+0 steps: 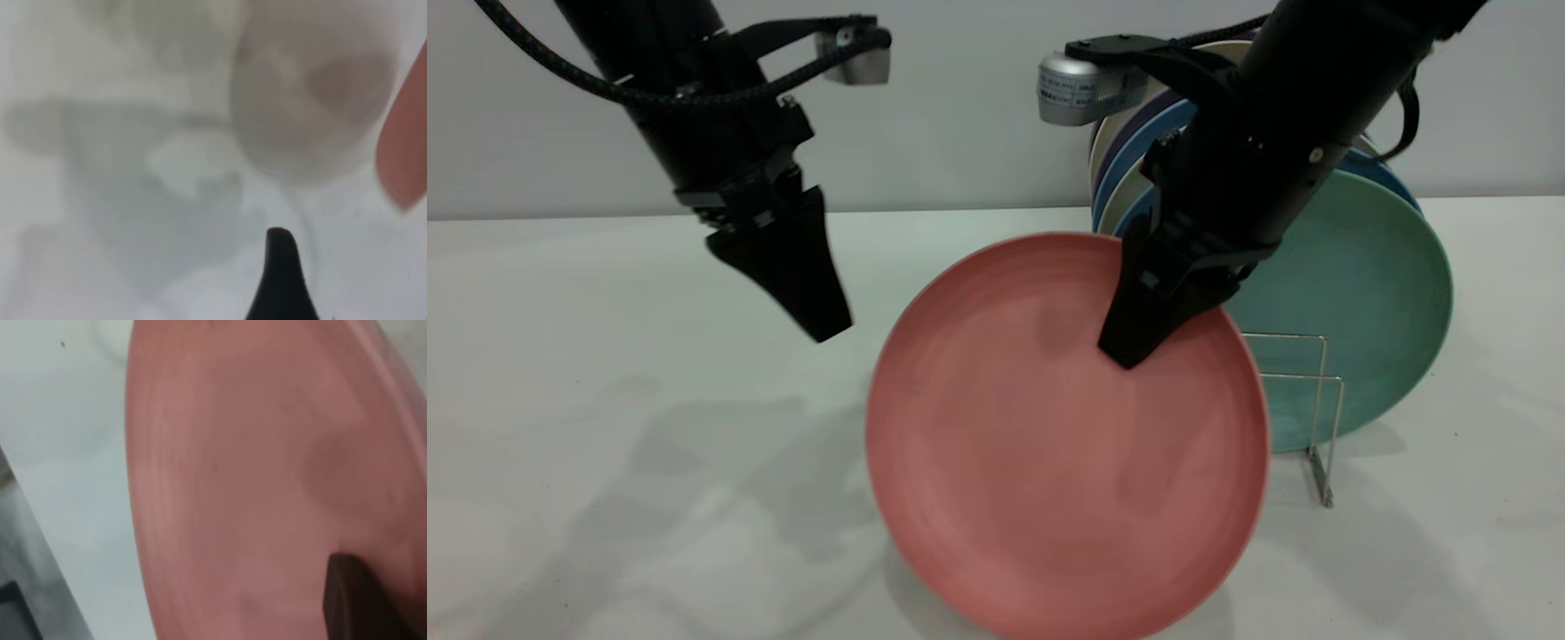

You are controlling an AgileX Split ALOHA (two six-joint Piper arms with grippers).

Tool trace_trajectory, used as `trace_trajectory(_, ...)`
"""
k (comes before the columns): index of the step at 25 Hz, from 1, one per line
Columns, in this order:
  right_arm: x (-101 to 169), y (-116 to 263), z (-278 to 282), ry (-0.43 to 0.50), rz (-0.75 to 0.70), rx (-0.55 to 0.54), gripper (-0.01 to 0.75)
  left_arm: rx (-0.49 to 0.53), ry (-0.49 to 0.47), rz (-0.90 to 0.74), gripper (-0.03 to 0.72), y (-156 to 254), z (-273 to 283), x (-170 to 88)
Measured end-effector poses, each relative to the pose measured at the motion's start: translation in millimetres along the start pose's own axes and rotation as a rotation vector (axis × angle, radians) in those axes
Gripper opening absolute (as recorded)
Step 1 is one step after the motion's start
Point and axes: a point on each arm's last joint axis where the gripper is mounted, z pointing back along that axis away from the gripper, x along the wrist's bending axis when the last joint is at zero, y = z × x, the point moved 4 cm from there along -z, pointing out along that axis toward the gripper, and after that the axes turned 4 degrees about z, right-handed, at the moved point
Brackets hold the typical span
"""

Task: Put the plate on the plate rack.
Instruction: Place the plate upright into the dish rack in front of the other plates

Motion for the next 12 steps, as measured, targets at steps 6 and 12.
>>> trace_trajectory(6,-6,-10,20,0.048,0.044,0.041,0.102,0.080,-0.032,0.021,0.581,10,1,4)
trace_trajectory(12,-5,-13,54,0.135,0.095,0.060,0.101,0.077,-0.042,0.026,0.582,11,1,6)
